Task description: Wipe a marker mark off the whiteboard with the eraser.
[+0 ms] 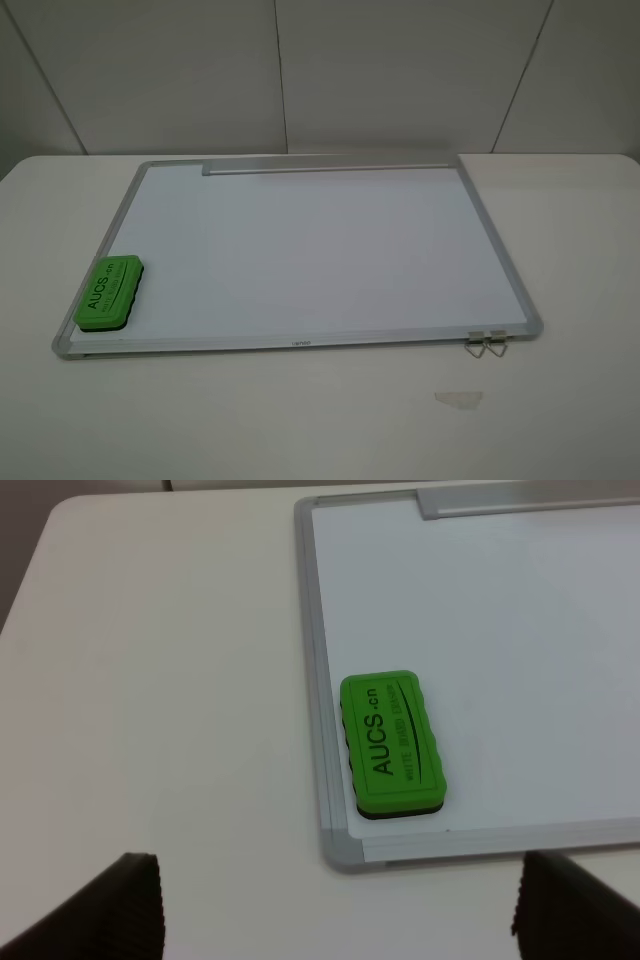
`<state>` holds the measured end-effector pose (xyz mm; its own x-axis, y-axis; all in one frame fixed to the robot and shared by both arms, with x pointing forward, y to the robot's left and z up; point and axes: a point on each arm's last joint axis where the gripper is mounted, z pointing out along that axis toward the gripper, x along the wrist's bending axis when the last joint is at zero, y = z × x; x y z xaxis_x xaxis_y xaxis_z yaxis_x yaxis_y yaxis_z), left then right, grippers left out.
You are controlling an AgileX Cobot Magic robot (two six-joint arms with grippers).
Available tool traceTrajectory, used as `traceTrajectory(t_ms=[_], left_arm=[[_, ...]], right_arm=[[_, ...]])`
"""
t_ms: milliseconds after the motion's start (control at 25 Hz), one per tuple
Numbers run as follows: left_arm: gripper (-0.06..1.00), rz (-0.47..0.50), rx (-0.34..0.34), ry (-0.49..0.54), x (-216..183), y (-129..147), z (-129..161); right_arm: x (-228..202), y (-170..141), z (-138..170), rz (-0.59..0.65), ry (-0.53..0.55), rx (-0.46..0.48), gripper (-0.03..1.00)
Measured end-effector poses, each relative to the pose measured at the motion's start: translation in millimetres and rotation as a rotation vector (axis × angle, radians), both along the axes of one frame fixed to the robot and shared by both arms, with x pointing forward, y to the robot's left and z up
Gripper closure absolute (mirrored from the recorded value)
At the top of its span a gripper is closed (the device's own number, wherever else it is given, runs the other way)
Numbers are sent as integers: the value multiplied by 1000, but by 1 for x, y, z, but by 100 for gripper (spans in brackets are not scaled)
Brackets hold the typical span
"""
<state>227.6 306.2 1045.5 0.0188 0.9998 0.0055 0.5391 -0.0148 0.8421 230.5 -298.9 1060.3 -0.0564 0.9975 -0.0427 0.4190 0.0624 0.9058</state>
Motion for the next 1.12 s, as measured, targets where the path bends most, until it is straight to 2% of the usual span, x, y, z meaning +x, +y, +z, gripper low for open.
traceTrajectory(t_ms=[1120], left_arm=[[22,0,0,1,0,0,0]], right_arm=[[0,0,0,0,0,0,15]])
